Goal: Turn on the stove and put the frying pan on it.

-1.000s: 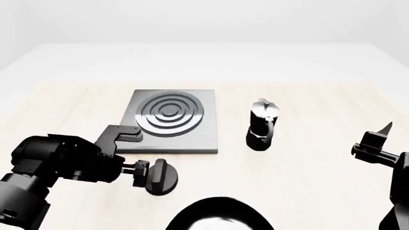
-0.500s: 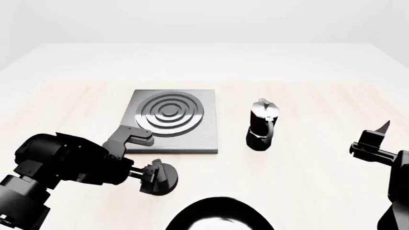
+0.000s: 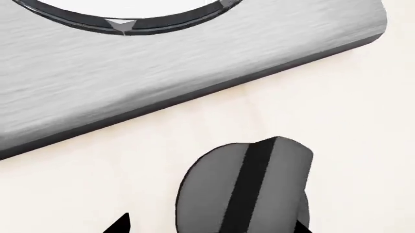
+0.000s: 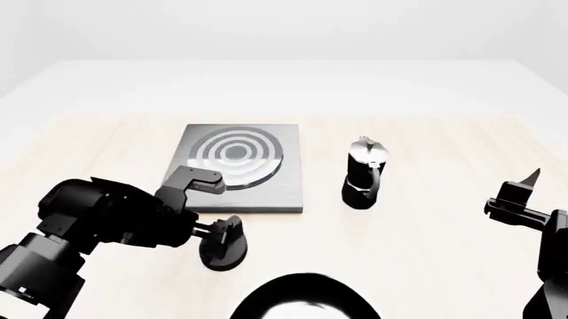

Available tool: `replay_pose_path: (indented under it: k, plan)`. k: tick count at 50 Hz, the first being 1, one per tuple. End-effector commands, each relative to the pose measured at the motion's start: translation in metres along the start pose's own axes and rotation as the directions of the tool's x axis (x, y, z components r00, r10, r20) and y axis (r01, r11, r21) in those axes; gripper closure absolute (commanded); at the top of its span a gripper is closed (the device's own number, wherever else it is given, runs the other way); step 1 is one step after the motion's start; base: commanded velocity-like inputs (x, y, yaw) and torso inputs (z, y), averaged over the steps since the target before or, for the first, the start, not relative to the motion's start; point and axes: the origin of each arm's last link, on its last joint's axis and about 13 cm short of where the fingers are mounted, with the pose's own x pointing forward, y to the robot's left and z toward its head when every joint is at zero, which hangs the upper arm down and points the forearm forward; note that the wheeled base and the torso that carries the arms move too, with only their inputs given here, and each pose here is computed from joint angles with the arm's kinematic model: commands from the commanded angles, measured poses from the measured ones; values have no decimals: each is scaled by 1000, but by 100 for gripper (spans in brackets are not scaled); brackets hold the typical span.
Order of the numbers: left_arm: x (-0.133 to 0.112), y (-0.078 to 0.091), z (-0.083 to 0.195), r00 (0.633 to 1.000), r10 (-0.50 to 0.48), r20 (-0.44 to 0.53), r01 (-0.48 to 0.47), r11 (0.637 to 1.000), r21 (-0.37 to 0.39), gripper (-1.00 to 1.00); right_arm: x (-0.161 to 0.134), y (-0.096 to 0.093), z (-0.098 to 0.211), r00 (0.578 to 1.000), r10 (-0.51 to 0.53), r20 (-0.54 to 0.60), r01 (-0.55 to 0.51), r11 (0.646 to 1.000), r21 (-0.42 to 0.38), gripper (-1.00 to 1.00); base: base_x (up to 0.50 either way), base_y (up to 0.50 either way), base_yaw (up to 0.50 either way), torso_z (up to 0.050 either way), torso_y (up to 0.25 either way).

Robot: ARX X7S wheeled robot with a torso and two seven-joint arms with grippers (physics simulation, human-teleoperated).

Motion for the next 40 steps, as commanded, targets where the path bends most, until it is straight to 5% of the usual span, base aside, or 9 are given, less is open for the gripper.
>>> replay_pose_path:
  k: [1, 9, 21, 28, 34, 37, 38, 39, 40]
  plan:
    - [-1, 4, 15, 997, 51, 62, -50, 999, -19, -100, 0, 0, 0, 1000, 1, 0, -1, 1000, -1, -100, 0, 0, 0, 0, 0]
    - [-1, 11, 23, 988, 127, 83, -116, 985, -127, -100, -1, -1, 2, 1000, 1, 4, -1, 1000, 1, -100, 0, 0, 0, 0, 0]
    - [-3, 13, 23, 985, 153, 84, -138, 977, -160, -100, -1, 0, 3, 1000, 3, 6, -3, 1000, 2, -100, 0, 0, 0, 0, 0]
    - [-33, -3, 31, 956, 98, 277, -67, 990, -121, -100, 0, 1, 1, 1000, 3, 1, -3, 1000, 0, -100, 0, 0, 0, 0, 0]
    - [-107, -26, 52, 864, 163, 476, -96, 982, -161, -100, 1, 3, 3, 1000, 3, 3, -3, 1000, -2, -100, 0, 0, 0, 0, 0]
    - [-135, -35, 58, 824, 178, 538, -132, 984, -123, -100, 0, 5, 4, 1000, 6, 3, -6, 1000, -5, -100, 0, 0, 0, 0, 0]
    - [-154, -42, 63, 761, 51, 647, -11, 998, -66, -100, 1, 6, 5, 1000, 8, 2, -8, 1000, -12, -100, 0, 0, 0, 0, 0]
    - [-161, -42, 65, 708, 23, 706, -19, 1000, -13, -100, 1, 6, 6, 1000, 11, 1, -11, 1000, -12, -100, 0, 0, 0, 0, 0]
    - [-168, -42, 63, 723, 71, 688, -99, 995, 2, -100, 1, 6, 7, 1000, 14, 0, -14, 1000, -13, -100, 0, 0, 0, 0, 0]
